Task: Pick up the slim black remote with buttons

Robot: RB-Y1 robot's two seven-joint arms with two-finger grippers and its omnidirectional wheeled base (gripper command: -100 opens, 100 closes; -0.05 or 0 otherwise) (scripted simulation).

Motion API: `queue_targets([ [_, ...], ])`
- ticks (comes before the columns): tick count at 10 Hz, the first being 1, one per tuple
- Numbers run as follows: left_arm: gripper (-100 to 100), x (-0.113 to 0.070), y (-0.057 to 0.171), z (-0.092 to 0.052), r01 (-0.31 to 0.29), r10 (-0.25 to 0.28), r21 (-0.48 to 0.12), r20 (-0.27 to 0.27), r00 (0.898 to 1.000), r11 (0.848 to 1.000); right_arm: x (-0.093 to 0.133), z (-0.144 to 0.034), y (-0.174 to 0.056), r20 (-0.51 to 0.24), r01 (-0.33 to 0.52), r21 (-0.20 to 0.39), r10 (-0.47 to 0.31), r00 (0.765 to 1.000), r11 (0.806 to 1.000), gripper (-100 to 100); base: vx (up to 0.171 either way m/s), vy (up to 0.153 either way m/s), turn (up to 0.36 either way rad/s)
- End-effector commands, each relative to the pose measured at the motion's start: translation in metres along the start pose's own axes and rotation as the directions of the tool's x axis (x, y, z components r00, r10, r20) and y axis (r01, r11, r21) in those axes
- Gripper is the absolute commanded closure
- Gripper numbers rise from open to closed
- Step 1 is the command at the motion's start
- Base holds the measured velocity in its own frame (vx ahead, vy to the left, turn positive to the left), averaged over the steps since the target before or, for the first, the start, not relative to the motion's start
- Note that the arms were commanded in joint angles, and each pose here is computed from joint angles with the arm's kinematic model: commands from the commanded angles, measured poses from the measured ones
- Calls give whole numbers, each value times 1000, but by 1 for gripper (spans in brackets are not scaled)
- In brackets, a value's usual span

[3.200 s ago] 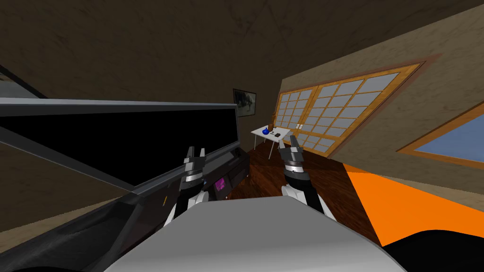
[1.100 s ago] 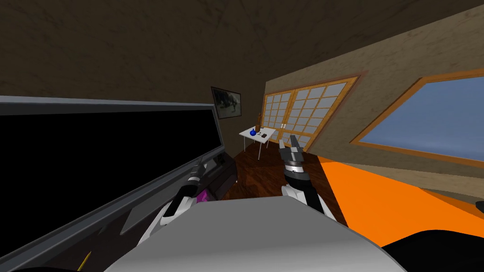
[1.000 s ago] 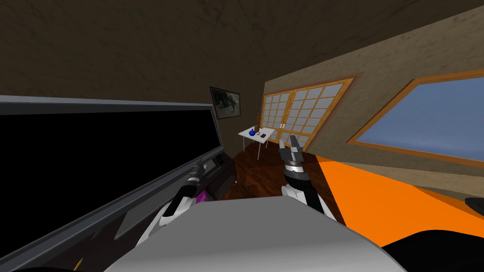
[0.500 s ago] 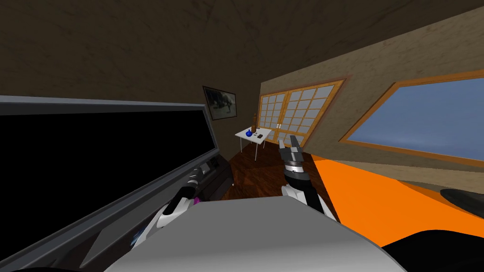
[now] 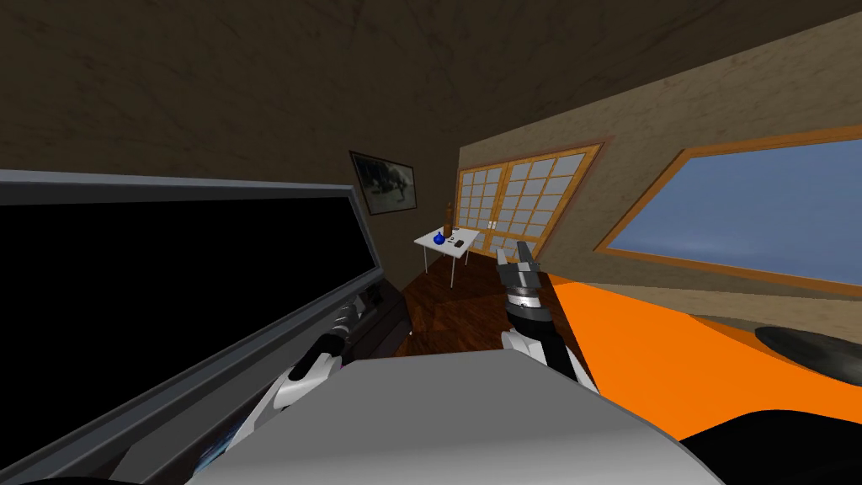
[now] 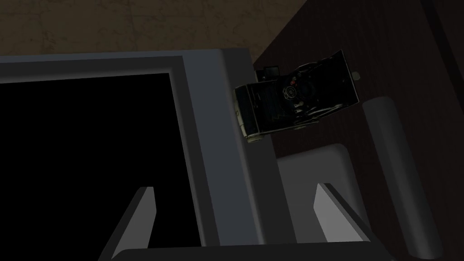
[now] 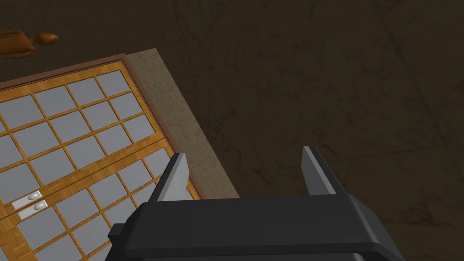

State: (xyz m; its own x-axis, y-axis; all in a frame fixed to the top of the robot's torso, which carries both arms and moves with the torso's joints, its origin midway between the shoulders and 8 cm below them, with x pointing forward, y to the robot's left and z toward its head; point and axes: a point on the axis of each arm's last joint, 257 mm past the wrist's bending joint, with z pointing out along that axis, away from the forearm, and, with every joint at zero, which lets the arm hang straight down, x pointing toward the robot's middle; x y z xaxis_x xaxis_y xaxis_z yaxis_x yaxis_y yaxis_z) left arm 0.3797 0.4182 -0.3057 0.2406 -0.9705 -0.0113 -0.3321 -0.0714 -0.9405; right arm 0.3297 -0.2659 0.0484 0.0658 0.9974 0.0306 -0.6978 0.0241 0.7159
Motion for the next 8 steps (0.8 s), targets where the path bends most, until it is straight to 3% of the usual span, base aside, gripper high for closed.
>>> queue_targets([
  [1,-100,-13,23,2,17,-15,-71,26,1000,997,0,0,0,0,0,0,0,1000,1000,0,66,-70,-114],
  [3,-100,-15,32,2,18,-14,-105,33,999,994,0,0,0,0,0,0,0,1000,1000,0,48,-34,-13],
  [4,-100,-27,49,2,37,-28,-158,56,998,987,0,0,0,0,0,0,0,1000,1000,0,58,-34,-78],
  [5,-100,-27,54,1,38,-28,-177,60,998,984,0,0,0,0,0,0,0,1000,1000,0,62,-32,-50],
  [8,-100,-51,91,-3,89,-57,-295,114,992,951,0,0,0,0,0,0,0,1000,1000,0,76,-37,-69],
])
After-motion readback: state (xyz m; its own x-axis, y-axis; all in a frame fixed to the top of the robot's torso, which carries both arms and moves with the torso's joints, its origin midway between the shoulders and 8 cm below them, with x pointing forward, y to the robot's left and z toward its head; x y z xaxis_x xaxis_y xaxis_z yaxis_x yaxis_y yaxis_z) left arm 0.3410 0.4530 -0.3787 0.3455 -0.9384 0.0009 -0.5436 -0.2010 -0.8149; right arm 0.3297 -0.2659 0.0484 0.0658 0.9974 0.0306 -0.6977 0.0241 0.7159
